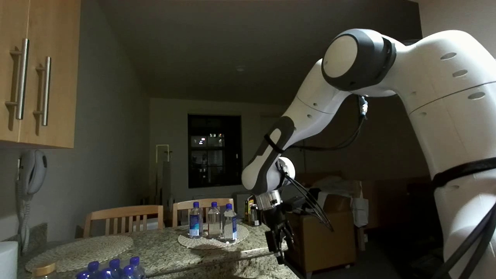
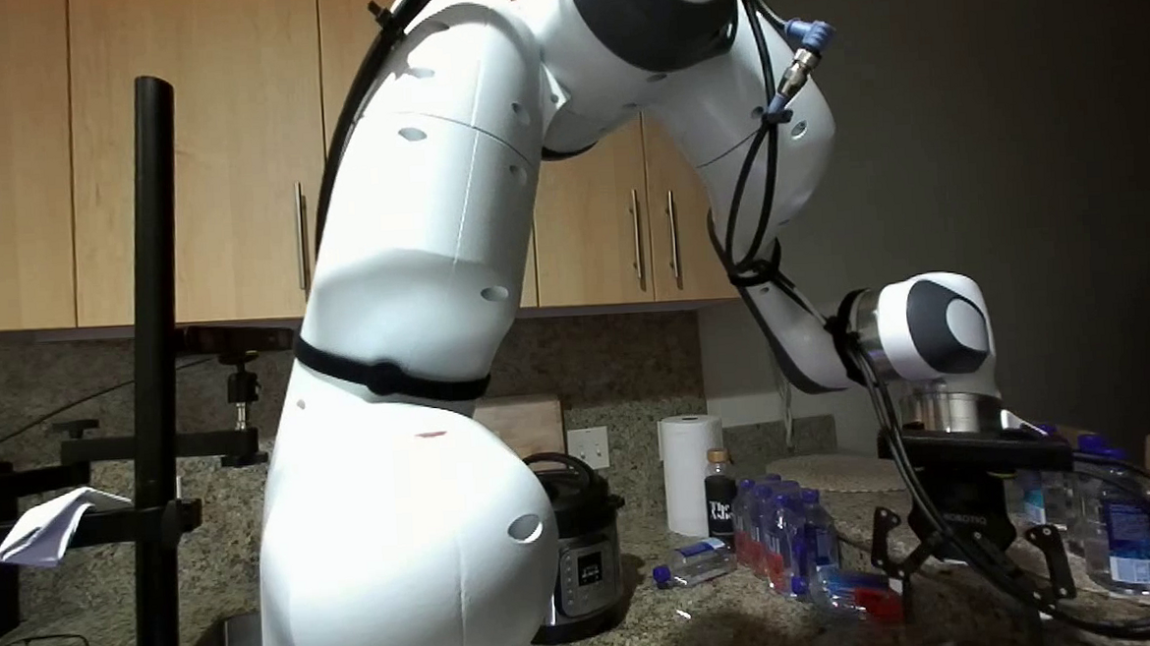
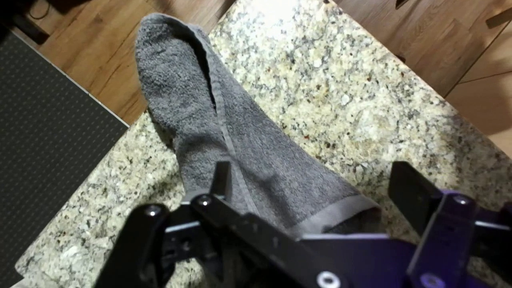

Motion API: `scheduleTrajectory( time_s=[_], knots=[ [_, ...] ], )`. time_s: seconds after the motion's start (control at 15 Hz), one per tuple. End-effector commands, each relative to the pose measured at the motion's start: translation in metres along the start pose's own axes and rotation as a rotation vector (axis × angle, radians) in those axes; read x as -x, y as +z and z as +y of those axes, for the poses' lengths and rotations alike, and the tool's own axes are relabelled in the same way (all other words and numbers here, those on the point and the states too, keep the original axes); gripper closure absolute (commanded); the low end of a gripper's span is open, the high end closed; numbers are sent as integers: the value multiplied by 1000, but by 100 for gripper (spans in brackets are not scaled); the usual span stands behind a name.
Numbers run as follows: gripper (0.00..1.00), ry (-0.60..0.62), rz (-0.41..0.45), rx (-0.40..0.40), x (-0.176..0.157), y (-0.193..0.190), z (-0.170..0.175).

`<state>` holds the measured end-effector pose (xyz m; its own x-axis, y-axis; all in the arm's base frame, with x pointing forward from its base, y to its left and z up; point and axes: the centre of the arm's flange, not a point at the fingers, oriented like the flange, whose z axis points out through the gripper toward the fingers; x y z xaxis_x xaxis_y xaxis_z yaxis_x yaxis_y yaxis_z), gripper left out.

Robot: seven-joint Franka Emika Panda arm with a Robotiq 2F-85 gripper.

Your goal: Move the towel to the right

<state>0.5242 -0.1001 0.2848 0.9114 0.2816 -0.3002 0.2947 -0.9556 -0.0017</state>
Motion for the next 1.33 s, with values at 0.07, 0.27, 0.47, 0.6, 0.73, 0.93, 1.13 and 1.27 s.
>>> scheduleTrajectory(
  time_s=[0.07,0.27,0.47,0.6,0.73,0.93,1.13,1.27],
  knots=[
    [0,15,96,-40,14,-45,-39],
    [0,4,134,-48,10,-65,-75],
    [0,13,108,-21,1,-78,-109],
    [0,47,88,10,-1,-84,-130],
    [0,123,102,73,-4,-92,-145],
    [0,284,153,143,-6,-109,-156],
    [0,438,215,137,2,-129,-153],
    [0,544,239,131,11,-143,-143]
  ],
)
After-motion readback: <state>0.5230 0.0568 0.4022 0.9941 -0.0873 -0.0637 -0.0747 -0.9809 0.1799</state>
